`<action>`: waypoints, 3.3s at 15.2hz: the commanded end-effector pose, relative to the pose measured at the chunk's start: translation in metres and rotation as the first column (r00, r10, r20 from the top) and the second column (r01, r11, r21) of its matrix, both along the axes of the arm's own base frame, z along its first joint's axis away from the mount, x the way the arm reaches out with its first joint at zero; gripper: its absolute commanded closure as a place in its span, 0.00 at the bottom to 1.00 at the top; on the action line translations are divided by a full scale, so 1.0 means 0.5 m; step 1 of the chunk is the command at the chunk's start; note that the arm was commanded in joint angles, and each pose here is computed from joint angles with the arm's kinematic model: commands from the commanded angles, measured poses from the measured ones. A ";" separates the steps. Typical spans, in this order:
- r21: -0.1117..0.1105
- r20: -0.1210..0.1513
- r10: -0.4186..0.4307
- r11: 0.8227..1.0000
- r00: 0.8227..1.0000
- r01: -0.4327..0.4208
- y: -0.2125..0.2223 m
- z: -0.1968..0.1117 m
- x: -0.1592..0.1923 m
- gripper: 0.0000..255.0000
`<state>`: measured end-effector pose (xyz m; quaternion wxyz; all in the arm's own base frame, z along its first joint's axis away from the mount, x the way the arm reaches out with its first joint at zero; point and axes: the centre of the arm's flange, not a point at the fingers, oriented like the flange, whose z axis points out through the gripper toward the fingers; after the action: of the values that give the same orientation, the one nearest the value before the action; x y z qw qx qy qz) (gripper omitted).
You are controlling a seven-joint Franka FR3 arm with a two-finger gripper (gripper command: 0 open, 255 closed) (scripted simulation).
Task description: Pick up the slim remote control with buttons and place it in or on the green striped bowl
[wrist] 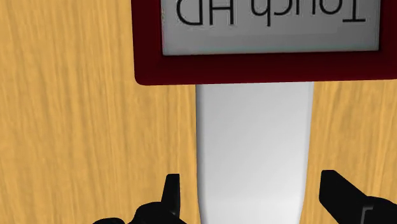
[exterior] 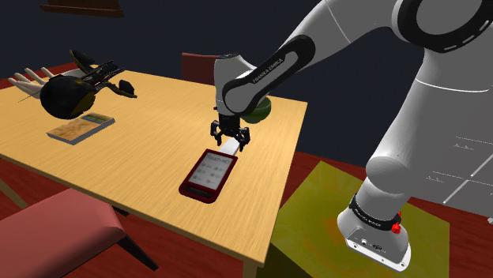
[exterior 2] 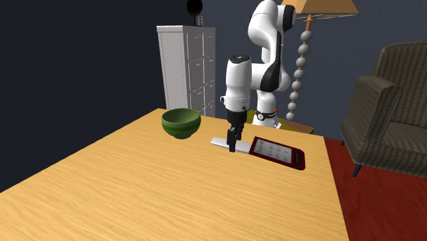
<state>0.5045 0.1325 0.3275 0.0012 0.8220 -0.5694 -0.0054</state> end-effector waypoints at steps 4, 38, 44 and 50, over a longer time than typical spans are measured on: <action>0.000 0.000 0.000 1.000 1.000 0.000 0.000 0.000 0.000 1.00; 0.000 0.000 0.000 1.000 1.000 0.000 0.000 0.296 0.000 1.00; 0.000 0.000 0.000 1.000 1.000 0.000 -0.025 0.342 0.009 1.00; 0.000 0.000 0.000 1.000 1.000 0.000 -0.174 0.344 0.061 1.00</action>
<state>0.5326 0.0578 0.4968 0.0011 0.8217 -0.5699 -0.0056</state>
